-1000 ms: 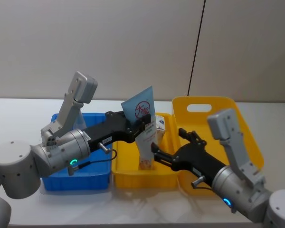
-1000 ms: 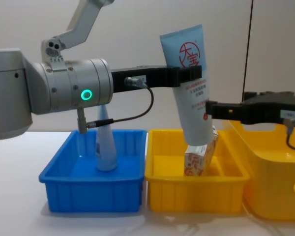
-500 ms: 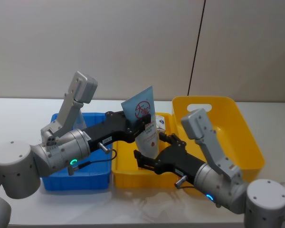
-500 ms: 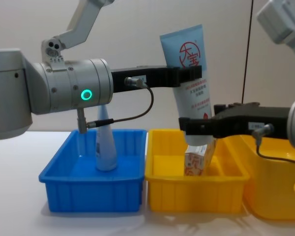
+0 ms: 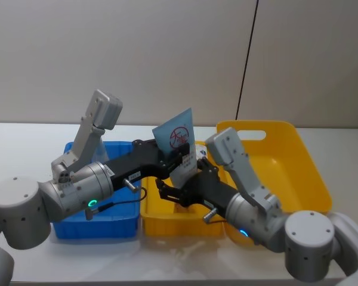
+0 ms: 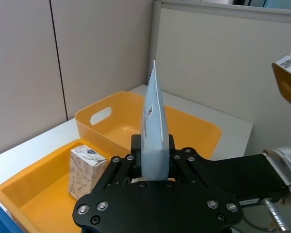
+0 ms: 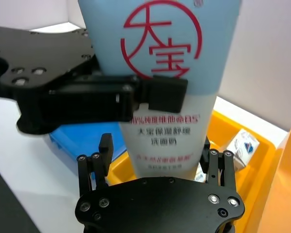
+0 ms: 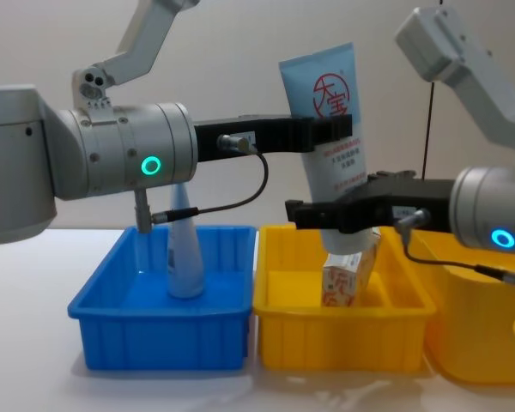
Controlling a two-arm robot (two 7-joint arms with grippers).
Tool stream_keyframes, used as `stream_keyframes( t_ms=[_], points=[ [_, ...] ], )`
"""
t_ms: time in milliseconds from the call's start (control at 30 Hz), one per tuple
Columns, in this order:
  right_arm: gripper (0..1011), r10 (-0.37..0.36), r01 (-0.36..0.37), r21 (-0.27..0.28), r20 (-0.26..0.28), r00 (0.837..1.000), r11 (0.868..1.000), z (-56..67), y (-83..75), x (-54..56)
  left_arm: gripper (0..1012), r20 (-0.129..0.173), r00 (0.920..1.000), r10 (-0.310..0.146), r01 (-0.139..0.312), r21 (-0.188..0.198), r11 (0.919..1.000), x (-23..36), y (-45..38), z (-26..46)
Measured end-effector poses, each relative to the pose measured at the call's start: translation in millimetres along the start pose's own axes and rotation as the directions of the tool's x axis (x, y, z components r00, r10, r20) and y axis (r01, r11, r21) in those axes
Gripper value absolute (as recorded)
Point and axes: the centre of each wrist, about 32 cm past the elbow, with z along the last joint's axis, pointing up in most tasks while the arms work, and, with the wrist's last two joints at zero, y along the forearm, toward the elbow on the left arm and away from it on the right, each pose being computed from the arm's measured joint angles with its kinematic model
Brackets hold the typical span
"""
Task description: Bimanual collaborative sorting of washing and personal care products
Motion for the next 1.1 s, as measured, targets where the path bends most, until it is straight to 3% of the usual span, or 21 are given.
stream_keyframes(
  t_ms=[200,467,733,967,1100],
  points=[
    [967,-0.008,0.008,0.007,0.016,1.000,1.000,1.9,8.6,-0.7,239,0.000,1.0000,0.000,0.000,0.000,1.0000,0.0,0.0,0.0],
    [786,-0.015,0.014,0.013,0.030,0.999,1.000,4.2,16.4,-1.3,239,0.000,1.0000,0.001,-0.001,0.000,1.0000,0.1,0.1,0.0],
    [542,-0.016,0.016,0.016,0.036,0.999,1.000,5.0,20.1,-1.9,239,0.000,1.0000,0.002,-0.002,-0.001,1.0000,0.3,0.3,0.1],
    [452,-0.018,0.017,0.018,0.041,0.999,1.000,5.7,22.2,-2.1,240,0.000,1.0000,0.003,-0.003,-0.001,1.0000,0.4,0.3,0.2],
    [400,-0.018,0.018,0.018,0.042,0.999,1.000,5.7,22.7,-2.2,334,0.000,1.0000,0.002,-0.002,-0.001,1.0000,0.2,0.1,0.3]
  ],
)
